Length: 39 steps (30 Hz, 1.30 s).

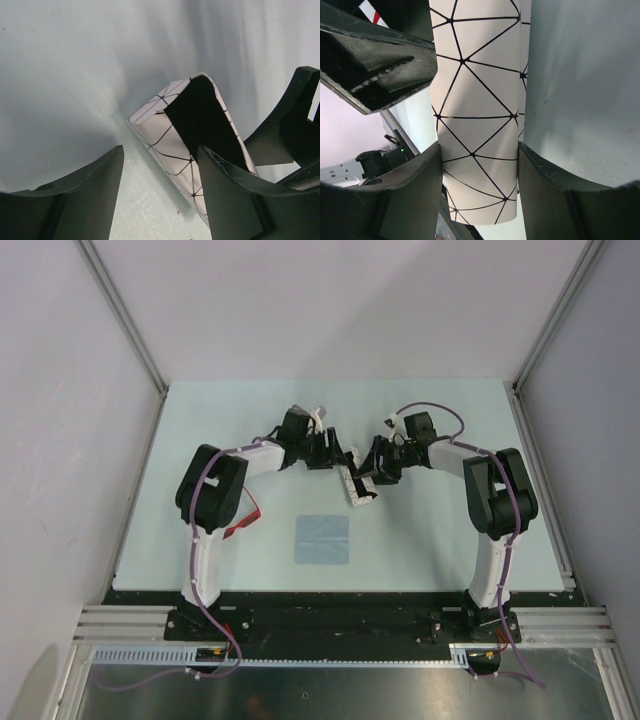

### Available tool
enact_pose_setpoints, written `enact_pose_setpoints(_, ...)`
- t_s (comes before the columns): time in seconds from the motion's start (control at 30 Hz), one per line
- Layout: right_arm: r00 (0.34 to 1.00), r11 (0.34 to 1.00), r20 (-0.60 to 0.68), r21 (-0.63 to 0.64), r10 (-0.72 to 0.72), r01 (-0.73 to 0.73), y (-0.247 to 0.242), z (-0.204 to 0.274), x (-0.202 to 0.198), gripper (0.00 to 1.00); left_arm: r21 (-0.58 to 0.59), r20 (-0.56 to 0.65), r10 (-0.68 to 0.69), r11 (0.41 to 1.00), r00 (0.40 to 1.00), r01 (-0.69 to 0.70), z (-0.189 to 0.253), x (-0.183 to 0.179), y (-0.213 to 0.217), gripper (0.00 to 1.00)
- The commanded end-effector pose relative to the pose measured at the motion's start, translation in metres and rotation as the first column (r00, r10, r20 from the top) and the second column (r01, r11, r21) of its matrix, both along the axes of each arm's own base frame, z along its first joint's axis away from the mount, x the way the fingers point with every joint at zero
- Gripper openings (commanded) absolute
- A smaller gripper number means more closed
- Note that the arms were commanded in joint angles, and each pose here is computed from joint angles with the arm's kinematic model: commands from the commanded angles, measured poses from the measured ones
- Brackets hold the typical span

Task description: Organize the sunglasses

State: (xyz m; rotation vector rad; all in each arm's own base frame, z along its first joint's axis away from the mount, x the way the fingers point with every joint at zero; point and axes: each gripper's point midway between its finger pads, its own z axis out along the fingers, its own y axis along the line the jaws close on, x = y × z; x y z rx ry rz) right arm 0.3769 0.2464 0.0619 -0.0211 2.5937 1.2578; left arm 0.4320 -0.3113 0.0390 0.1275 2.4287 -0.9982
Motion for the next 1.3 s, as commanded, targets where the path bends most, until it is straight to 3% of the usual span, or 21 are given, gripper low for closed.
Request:
enact_pose_setpoints(0.0,0.999,0.998,0.034,0.063,0.023,-0.025,0.007,0.009,0.004,0.24,-0.021,-0.002,-0.020,1.000,1.000,0.020,0.012,-0.003,-0.016,0.66)
enact_pose_setpoints(0.2,0.999,0.998,0.035,0.052,0.017,-0.018,0.004,0.006,0.005,0.29,0.017,-0.028,-0.007,1.000,1.000,0.007,-0.004,-0.005,-0.013,0.59)
enact_pose_setpoints(0.33,0.999,1.000,0.044,0.014,0.001,-0.001,0.001,0.001,0.008,0.37,0.108,-0.019,0.007,0.994,1.000,-0.005,-0.020,-0.005,-0.004,0.49)
enact_pose_setpoints(0.47,0.998,0.999,0.066,-0.039,-0.005,0.008,-0.005,-0.002,0.009,0.50,0.165,-0.031,-0.007,0.986,0.999,0.012,-0.033,-0.014,0.002,0.47)
enact_pose_setpoints(0.8,0.992,0.973,0.122,-0.219,-0.044,0.070,-0.024,-0.006,0.010,0.68,0.198,-0.013,-0.010,0.980,1.000,0.012,-0.030,-0.014,0.004,0.47)
enact_pose_setpoints(1.27,0.977,0.938,0.201,-0.318,-0.078,0.140,-0.043,0.011,0.019,0.70,0.195,0.012,-0.011,0.981,1.000,0.009,-0.017,-0.011,0.003,0.50)
